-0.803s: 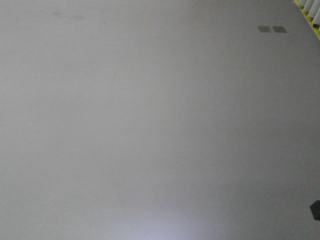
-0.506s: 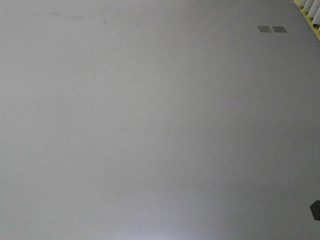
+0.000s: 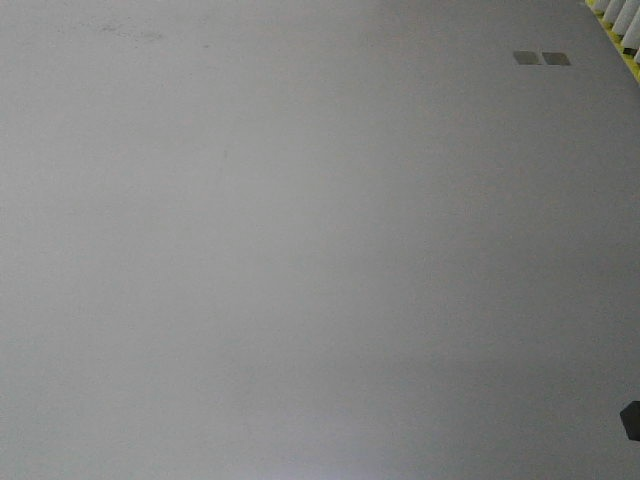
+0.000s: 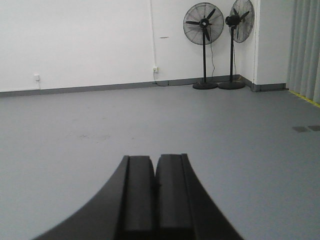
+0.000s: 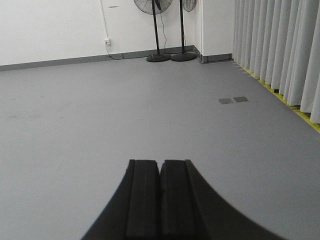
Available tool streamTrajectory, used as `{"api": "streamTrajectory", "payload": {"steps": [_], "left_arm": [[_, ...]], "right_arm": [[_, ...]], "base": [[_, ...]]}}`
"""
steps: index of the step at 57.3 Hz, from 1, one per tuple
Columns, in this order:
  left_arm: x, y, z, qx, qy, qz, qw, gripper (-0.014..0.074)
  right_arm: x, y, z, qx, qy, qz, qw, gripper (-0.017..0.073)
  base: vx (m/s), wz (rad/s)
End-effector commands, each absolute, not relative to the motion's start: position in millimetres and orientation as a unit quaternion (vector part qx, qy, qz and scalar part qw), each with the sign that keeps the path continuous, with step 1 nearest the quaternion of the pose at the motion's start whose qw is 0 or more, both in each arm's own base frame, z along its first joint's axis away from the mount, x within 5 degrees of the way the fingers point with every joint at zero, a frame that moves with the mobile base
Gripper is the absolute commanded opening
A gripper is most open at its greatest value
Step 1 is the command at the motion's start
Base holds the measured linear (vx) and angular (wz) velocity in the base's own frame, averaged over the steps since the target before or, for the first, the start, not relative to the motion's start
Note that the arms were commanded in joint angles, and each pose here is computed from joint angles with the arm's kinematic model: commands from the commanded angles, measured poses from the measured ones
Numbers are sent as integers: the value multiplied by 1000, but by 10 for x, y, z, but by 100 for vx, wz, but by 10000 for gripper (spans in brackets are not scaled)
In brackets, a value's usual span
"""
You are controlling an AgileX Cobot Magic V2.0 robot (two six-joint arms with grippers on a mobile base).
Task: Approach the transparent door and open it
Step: 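Drive the base forward across the grey floor, turning toward the door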
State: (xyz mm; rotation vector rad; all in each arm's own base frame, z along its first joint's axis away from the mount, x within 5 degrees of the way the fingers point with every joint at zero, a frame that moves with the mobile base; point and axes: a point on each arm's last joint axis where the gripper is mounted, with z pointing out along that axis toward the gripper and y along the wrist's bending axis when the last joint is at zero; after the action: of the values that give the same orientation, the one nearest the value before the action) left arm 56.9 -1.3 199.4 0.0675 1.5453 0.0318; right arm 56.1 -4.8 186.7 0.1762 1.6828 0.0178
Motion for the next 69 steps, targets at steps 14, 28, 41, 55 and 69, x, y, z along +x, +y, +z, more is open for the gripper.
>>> {"api": "streamTrajectory", "payload": {"steps": [14, 28, 41, 55, 69], "left_arm": [[557, -12, 2043, 26, 667, 13, 745, 0], [557, -12, 2043, 26, 667, 13, 745, 0], [557, -12, 2043, 26, 667, 13, 745, 0], [557, -12, 2043, 26, 667, 13, 745, 0], [557, -12, 2043, 26, 667, 13, 745, 0]], "right_arm": [[557, -54, 1930, 73, 714, 1, 696, -9], [557, -54, 1930, 73, 714, 1, 696, -9], [557, -54, 1930, 73, 714, 1, 696, -9], [557, -54, 1930, 73, 714, 1, 696, -9], [557, -54, 1930, 73, 714, 1, 696, -9]], "base": [[12, 2], [18, 13], [20, 3], [27, -2], [36, 4]]}}
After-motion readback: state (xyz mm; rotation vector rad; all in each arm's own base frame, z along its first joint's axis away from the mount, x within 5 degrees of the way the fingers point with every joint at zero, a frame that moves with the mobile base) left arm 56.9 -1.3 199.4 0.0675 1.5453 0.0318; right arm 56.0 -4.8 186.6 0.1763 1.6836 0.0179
